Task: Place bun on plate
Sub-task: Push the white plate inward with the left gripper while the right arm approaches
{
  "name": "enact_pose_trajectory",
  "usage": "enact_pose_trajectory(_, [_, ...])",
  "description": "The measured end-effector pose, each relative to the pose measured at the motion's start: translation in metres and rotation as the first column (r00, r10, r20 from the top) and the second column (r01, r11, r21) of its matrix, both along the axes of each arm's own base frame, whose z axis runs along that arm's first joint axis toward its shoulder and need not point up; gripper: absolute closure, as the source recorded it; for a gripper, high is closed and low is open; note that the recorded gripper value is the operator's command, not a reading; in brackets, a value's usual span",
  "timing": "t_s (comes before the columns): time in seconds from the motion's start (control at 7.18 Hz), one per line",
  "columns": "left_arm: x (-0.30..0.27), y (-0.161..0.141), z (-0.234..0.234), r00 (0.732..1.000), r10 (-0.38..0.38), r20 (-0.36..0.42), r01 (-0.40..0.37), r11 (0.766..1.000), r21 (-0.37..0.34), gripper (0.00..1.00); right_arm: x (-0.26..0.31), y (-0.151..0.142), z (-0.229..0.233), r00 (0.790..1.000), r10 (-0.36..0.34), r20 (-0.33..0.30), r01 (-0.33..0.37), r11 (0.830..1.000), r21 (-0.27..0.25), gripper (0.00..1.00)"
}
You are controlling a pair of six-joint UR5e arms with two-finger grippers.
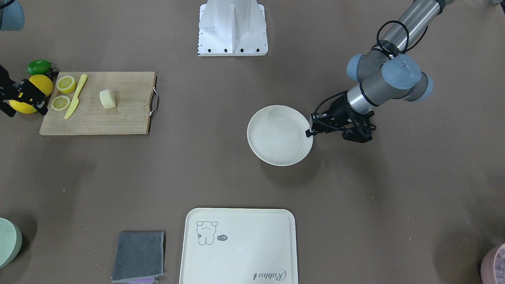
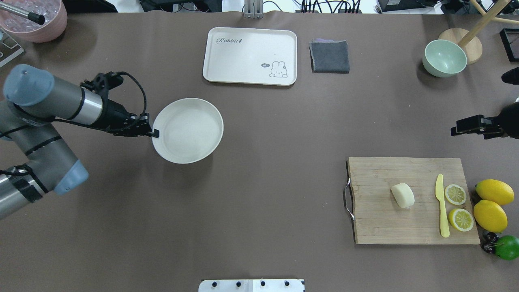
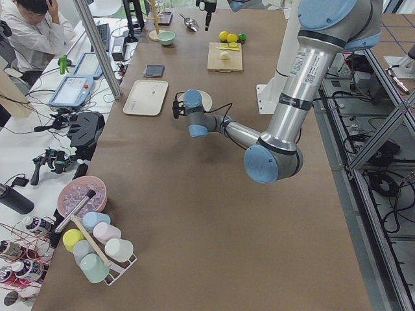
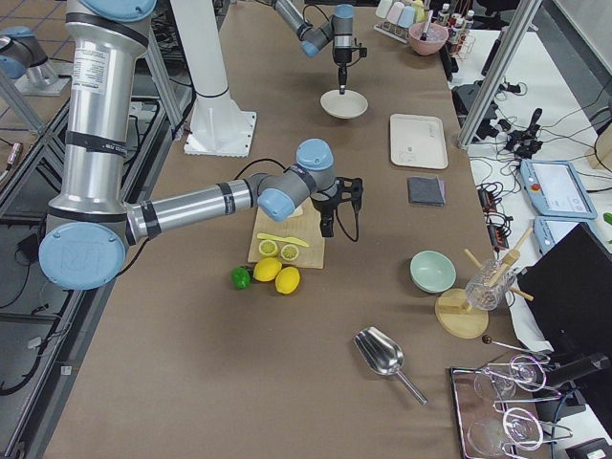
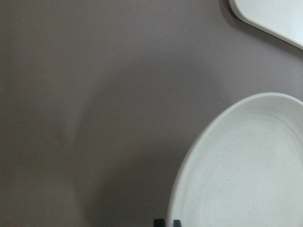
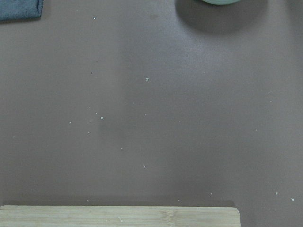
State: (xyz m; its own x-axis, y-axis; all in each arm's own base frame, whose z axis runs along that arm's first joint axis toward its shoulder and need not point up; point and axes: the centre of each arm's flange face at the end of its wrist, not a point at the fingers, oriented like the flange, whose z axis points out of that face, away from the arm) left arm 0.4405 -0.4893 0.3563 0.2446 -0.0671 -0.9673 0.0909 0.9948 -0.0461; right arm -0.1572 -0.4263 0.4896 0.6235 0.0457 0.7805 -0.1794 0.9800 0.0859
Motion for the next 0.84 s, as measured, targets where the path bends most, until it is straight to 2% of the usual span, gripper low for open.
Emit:
enact_pose_trajectory(0.14, [0.030,0.007,-0.029,1.000,-0.005,0.009,0.005,1.000,-0.009,1.00,0.000,0.000,0.000,1.000,0.000,0.001,0.000,1.000,0.000,0.00])
enact_pose_trajectory(0.42, [0.076,0.035,-0.049,1.000,-0.004,0.029,0.004,1.000,0.000,1.00,-0.001,0.000,-0.001,1.000,0.000,0.002,0.000,1.000,-0.001,0.00])
enact_pose_trajectory(0.56, [0.085,0.044,-0.051,0.999,-0.003,0.033,0.002,1.000,0.005,0.47,-0.001,0.000,-0.001,1.000,0.001,0.003,-0.001,1.000,-0.001,0.00])
enact_pose_trajectory(0.7, [0.089,0.048,-0.051,0.999,-0.001,0.036,0.001,1.000,0.007,0.03,-0.002,0.001,-0.004,1.000,0.004,0.007,-0.004,1.000,-0.003,0.00])
enact_pose_trajectory(0.84, [0.089,0.049,-0.051,0.999,-0.003,0.035,0.002,1.000,0.012,0.03,-0.005,0.002,-0.009,1.000,0.007,0.014,-0.007,1.000,-0.010,0.00])
